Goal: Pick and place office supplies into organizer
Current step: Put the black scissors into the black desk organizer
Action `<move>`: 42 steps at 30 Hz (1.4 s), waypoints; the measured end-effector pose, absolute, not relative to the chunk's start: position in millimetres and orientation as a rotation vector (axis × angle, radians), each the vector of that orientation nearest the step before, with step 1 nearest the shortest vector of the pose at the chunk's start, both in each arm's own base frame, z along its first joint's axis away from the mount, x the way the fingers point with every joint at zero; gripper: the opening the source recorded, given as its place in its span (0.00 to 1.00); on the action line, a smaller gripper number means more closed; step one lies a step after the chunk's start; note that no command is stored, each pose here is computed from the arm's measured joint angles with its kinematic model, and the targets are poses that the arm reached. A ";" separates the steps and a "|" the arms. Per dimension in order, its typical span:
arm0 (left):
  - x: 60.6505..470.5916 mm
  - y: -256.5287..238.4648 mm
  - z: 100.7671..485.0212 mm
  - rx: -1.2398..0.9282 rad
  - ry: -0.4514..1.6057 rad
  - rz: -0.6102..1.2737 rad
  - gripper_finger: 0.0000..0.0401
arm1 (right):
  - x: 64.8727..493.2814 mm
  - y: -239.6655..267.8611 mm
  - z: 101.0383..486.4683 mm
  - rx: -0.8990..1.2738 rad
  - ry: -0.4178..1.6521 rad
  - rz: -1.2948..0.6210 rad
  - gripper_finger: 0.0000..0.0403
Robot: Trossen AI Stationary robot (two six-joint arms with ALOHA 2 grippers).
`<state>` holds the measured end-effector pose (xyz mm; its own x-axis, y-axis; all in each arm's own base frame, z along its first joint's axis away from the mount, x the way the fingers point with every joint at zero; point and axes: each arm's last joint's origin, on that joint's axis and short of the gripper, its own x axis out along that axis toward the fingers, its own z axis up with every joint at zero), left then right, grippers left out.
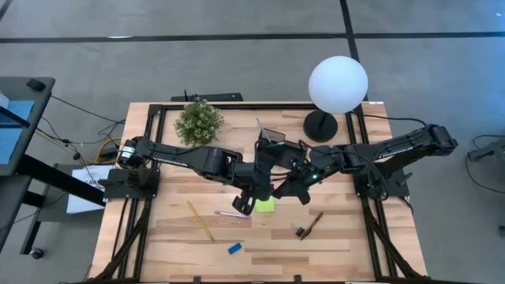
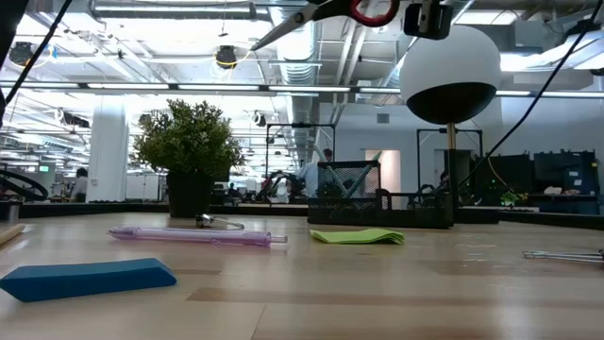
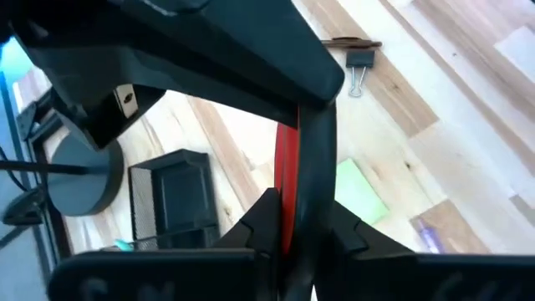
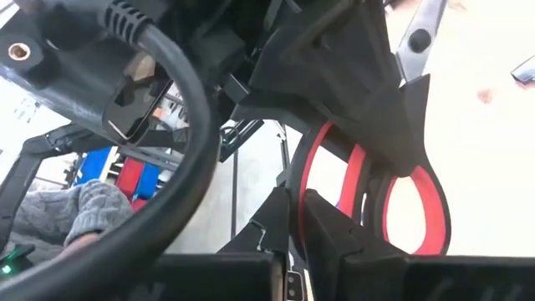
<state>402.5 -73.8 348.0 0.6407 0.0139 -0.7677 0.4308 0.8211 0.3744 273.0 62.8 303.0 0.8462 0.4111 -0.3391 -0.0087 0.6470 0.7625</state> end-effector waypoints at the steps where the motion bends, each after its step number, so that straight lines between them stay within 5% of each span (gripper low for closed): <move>1: 402.5 -73.7 348.0 0.563 0.853 -0.248 0.06 | 273.0 62.6 303.2 0.841 0.521 0.252 0.04; 10: 400.8 -72.7 352.3 0.401 0.853 -0.168 0.06 | 260.8 61.8 321.3 0.867 0.432 0.283 0.14; 25: 385.4 -61.3 375.1 0.261 0.807 -0.023 0.06 | 205.2 60.9 363.0 0.734 0.276 0.343 0.15; 42: 357.6 50.1 484.7 0.129 0.061 0.014 0.06 | 172.8 92.6 374.0 0.589 0.194 0.374 0.15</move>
